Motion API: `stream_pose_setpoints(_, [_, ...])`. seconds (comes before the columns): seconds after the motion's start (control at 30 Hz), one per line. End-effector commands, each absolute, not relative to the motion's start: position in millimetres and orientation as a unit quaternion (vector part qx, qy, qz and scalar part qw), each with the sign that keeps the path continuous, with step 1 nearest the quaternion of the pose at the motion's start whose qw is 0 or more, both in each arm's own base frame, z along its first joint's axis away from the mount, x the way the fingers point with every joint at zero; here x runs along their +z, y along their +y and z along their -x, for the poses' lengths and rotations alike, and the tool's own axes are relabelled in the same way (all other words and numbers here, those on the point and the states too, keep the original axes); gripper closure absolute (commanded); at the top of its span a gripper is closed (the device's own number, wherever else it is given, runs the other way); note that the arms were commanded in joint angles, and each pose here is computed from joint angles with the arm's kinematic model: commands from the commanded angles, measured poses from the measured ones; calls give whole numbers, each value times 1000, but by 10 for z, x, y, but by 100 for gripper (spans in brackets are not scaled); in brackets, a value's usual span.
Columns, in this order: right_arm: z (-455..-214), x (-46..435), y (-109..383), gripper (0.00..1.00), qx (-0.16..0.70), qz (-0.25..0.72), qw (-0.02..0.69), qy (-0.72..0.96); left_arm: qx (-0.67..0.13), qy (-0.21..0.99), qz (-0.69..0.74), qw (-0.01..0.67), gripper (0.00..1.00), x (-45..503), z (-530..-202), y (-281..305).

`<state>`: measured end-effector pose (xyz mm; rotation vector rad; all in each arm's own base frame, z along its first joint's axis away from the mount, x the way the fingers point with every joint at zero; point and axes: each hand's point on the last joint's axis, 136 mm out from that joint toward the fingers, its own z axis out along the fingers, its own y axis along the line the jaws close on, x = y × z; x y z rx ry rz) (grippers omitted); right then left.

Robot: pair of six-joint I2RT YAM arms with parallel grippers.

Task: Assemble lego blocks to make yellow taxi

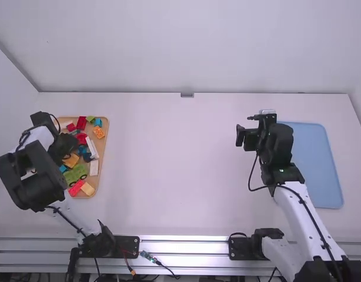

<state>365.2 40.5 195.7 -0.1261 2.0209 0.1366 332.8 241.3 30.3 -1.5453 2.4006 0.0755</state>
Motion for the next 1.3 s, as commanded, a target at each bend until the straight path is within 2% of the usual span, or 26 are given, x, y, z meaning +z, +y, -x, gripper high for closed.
stream_pose_setpoints(0.0, [-3709, 2124, 438, 1, 62, 55, 542, 836, 27, 834, 536, 128, 20, 176, -3248, 2355])
stream_pose_setpoints(0.27, [-3707, 2119, 437, 1, 62, 55, 541, 837, 28, 831, 537, 139, 21, 39, -3216, 2359])
stream_pose_setpoints(0.53, [-3707, 2118, 437, 1, 62, 56, 541, 837, 27, 832, 542, 118, 23, -5, -3123, 2294])
stream_pose_setpoints(0.83, [-3707, 2117, 435, 1, 62, 55, 540, 837, 24, 823, 552, 135, 25, -169, -3098, 2270])
stream_pose_setpoints(0.9, [-3707, 2117, 436, 1, 62, 55, 541, 837, 26, 823, 552, 134, 31, -185, -3085, 2265])
stream_pose_setpoints(1.07, [-3706, 2117, 437, 1, 62, 56, 540, 837, 24, 823, 552, 134, 36, -182, -3091, 2262])
stream_pose_setpoints(1.1, [-3706, 2117, 442, 1, 62, 56, 540, 837, 24, 823, 552, 133, 36, -185, -3083, 2257])
stream_pose_setpoints(1.27, [-3707, 2118, 437, 1, 62, 56, 541, 837, 25, 819, 558, 128, 17, -173, -3068, 2253])
